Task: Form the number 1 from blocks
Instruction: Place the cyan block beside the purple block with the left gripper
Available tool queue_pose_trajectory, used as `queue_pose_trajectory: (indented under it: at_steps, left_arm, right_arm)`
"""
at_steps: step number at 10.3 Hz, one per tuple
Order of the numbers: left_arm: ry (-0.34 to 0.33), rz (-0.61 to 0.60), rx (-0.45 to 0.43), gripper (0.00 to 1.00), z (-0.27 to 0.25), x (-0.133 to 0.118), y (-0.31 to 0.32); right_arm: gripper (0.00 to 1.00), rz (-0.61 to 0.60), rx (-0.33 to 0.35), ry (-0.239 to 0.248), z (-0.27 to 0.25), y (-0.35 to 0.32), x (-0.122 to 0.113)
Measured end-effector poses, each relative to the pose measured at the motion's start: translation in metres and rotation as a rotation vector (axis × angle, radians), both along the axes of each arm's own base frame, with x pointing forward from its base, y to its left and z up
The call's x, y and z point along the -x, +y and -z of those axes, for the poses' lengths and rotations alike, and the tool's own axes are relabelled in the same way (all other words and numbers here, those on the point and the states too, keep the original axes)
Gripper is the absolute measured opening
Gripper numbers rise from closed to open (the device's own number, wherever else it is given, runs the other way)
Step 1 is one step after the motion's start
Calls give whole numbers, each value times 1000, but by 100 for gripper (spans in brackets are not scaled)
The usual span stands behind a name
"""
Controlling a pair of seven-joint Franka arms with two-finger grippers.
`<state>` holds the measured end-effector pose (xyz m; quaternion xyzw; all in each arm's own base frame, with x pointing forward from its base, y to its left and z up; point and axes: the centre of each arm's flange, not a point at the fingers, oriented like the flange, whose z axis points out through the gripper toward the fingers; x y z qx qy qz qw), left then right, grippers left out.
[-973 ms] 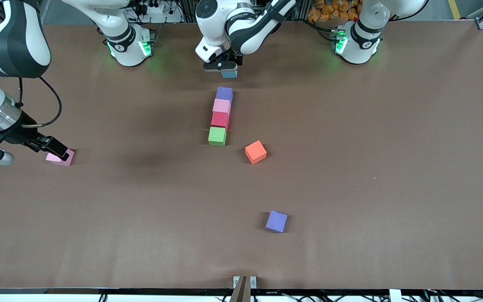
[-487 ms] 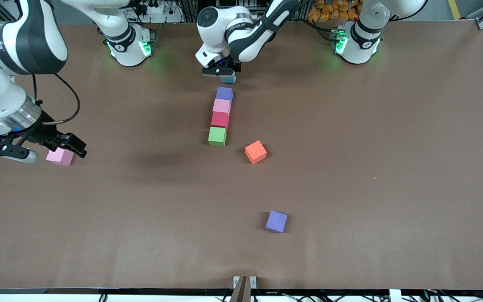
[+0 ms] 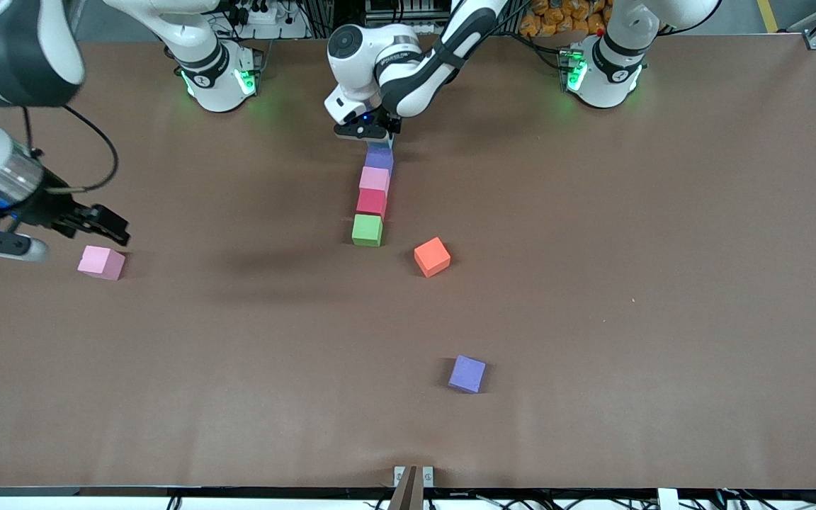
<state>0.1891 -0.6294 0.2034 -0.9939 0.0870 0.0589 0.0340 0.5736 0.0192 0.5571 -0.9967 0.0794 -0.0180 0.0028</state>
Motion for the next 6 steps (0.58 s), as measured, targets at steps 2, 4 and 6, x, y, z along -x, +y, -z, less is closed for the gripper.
queue_pose_trajectory:
  at_steps: [2,4,6]
  left_arm:
    - [3,0,2,58,3,-5,-1]
    - [3,5,3,58,3,-6,-1]
    - [3,0,3,58,3,-11,0]
  right_arm:
    - [100,-40,4,6,-21,-9,8]
    - [100,-59,6,17,-31,-14,15]
    - [100,-59,6,22,-33,-16,17]
